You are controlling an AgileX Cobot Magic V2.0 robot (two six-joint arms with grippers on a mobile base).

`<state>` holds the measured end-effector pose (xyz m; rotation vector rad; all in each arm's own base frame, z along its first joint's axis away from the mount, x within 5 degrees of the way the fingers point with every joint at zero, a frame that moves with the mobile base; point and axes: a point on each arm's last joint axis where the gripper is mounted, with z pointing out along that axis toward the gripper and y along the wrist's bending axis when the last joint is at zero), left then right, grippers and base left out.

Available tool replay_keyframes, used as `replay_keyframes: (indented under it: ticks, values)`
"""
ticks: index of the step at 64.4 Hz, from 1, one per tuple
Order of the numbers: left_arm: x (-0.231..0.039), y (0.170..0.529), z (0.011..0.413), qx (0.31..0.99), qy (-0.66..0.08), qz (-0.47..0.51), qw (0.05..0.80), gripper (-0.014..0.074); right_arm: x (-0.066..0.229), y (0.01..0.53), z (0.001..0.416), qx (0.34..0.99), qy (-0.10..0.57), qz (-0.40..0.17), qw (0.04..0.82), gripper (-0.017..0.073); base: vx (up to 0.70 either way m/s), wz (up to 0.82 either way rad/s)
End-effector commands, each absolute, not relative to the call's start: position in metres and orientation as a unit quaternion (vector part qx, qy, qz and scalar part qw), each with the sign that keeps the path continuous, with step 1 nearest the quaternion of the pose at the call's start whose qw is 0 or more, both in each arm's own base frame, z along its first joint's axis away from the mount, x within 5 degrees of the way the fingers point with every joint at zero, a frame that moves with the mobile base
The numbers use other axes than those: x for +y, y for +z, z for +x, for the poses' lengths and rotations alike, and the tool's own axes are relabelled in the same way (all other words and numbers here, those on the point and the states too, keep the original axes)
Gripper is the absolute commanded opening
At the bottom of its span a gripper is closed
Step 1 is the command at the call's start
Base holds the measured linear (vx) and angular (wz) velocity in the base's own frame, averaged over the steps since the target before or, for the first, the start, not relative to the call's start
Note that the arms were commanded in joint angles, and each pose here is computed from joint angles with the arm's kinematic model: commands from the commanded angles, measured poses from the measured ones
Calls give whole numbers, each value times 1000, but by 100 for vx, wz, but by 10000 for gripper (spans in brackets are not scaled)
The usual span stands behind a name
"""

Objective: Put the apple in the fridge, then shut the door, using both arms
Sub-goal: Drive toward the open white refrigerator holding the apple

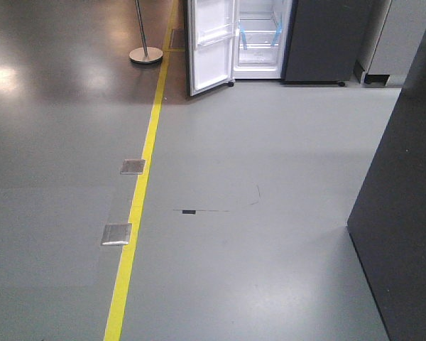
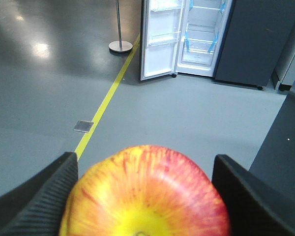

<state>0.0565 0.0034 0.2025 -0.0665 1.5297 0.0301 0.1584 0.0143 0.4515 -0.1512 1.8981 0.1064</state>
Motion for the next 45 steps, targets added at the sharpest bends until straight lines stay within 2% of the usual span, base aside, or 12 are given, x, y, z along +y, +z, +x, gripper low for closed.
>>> replay_keyframes:
  ticks: [1,45]
  values:
    - [4,216,54,652,8,-35,758,-6,13,467,156,778,42,-60,624,98,21,0]
    - [4,216,54,652,8,-35,758,-6,13,467,156,778,42,-60,624,98,21,3]
